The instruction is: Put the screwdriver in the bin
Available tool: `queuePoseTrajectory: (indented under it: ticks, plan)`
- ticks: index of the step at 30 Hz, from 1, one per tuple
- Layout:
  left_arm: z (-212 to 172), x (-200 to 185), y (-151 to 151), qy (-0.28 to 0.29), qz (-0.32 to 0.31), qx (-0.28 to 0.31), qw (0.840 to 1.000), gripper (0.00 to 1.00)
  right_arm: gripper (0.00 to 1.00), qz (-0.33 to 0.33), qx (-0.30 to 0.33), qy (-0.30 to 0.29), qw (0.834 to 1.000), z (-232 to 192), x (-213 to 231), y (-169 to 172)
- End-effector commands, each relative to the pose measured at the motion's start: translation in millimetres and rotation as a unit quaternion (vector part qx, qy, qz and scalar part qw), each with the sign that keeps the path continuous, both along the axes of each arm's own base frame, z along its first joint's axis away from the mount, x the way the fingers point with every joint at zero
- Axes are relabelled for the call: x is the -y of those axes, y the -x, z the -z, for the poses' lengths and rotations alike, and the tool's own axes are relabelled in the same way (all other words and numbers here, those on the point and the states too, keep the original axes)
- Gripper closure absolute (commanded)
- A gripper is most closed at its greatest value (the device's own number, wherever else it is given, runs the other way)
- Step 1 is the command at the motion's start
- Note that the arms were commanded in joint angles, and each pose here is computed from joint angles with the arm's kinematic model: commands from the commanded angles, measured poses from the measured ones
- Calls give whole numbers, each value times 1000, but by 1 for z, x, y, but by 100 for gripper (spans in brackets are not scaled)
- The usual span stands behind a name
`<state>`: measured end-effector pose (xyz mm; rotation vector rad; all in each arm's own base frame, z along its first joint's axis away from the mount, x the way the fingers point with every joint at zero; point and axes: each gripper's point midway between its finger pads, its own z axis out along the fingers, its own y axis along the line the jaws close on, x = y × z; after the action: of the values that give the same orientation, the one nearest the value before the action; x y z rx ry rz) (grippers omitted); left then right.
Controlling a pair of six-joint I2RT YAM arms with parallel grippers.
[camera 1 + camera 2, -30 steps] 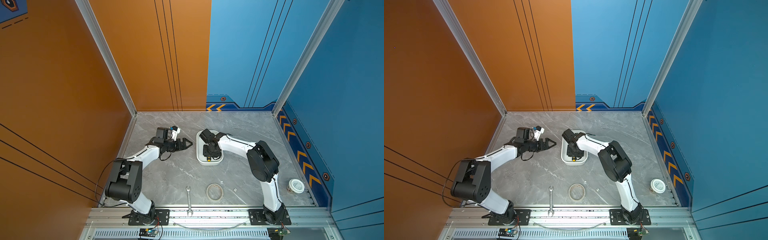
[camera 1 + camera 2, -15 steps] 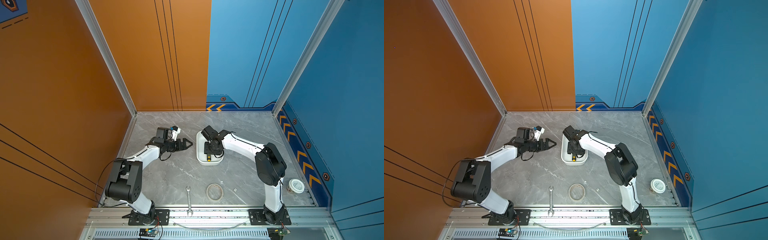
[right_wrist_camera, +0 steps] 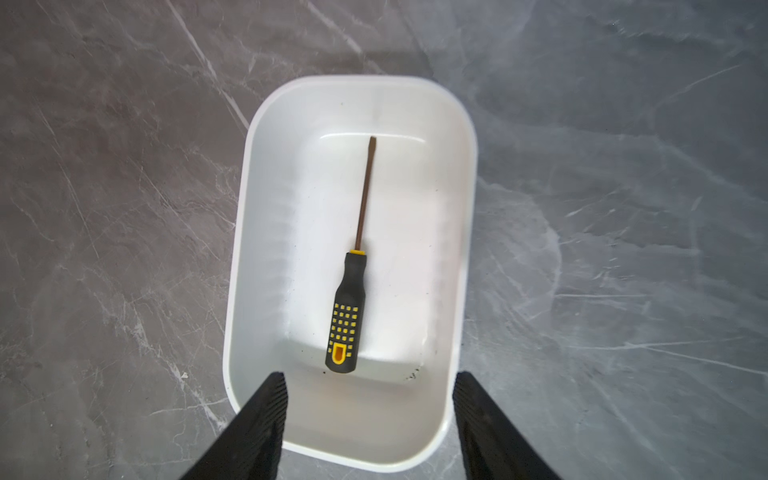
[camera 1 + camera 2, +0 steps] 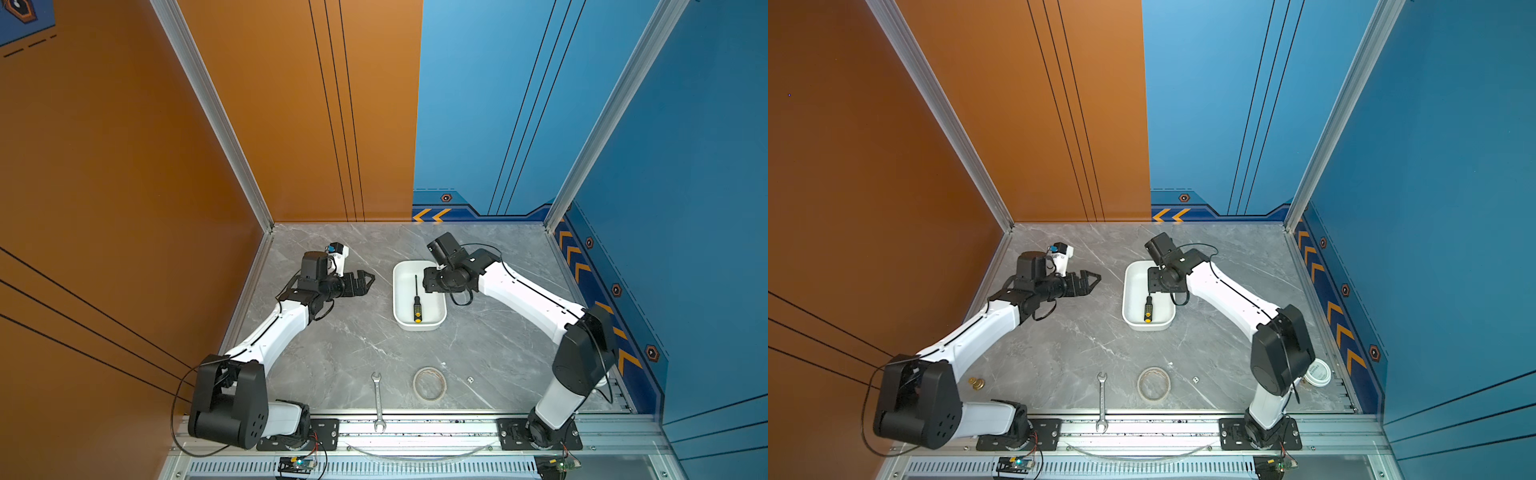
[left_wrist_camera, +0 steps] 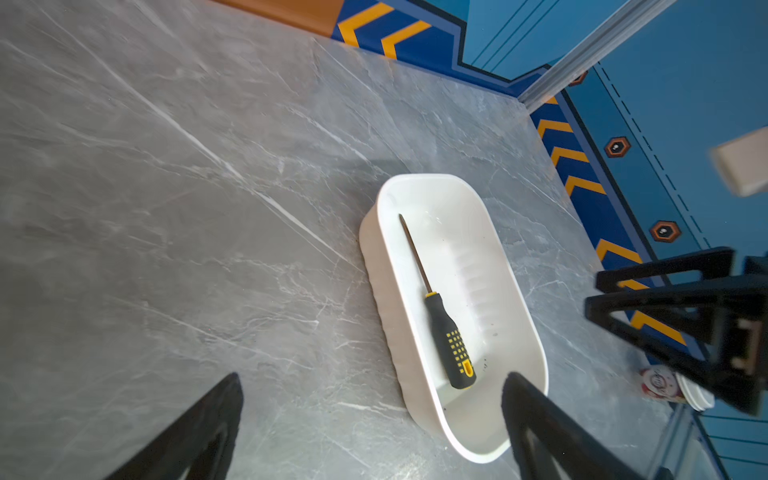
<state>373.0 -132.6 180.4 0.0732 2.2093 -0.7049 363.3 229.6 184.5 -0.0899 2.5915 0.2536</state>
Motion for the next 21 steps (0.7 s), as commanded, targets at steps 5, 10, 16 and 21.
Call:
queuePoseTrajectory:
  ticks: [5,10,16,21]
  plan:
    - [-7,-58,4,-92,-110,96,985,2,36,52,92,76,991,-34,100,-4]
    - [-7,-89,12,-146,-167,149,964,2,33,85,157,98,979,-47,146,-3]
    - [-1,-114,16,-205,-198,171,943,2,31,127,214,120,961,-44,192,-1]
    - [9,-127,16,-246,-208,170,931,2,29,148,249,147,946,-21,218,0]
